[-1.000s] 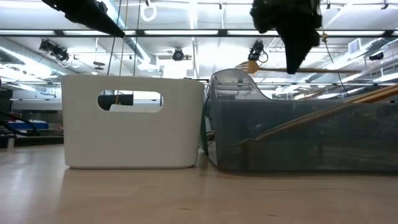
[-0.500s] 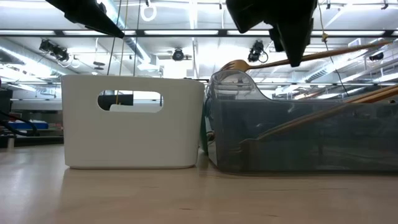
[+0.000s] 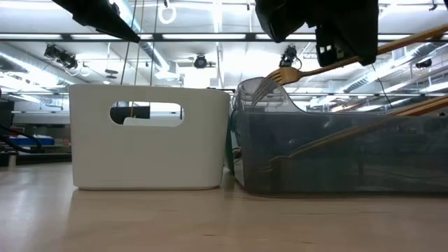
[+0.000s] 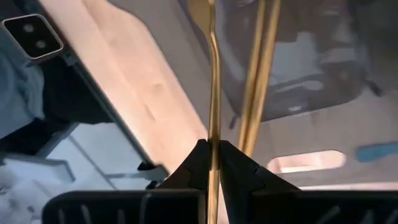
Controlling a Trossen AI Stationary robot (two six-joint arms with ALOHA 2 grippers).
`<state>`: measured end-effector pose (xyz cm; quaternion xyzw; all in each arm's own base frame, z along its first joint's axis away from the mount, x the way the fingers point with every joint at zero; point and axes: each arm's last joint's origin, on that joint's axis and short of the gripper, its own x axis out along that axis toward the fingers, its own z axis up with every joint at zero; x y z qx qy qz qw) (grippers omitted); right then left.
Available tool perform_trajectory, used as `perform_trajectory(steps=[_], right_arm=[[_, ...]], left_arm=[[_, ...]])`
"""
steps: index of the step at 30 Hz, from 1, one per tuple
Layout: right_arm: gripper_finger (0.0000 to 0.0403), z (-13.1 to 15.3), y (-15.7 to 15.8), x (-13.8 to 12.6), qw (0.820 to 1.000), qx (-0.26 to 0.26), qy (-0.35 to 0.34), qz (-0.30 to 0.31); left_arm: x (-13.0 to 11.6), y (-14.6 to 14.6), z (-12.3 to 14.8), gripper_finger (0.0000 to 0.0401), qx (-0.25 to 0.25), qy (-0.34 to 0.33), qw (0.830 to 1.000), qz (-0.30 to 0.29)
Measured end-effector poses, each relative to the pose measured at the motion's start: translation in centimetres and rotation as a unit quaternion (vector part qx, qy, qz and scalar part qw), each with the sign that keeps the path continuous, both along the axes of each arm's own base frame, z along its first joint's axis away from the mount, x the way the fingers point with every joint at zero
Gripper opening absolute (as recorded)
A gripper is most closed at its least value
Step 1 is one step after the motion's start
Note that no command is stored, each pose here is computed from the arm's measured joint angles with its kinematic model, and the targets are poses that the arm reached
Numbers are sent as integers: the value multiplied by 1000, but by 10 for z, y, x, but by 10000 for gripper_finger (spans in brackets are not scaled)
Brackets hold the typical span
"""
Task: Sort silverware by color (type)
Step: Put the gold fork into the black bin
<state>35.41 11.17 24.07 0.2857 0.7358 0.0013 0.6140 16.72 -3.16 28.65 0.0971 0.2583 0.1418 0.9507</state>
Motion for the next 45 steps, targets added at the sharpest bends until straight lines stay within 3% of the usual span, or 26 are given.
perform_trajectory(steps=[15,38,45], right_arm=[[28,-21,-21,16,999,11,25,-24],[29,-44,-24,25,1000,6,26,3],[66,-47,-24,26,1000,5,28,2]], left_arm=[[0,0,0,118,1,2,1000,0],[-1,0,-1,118,1,8,1000,1],[-1,0,-1,118,0,8,1000,1]])
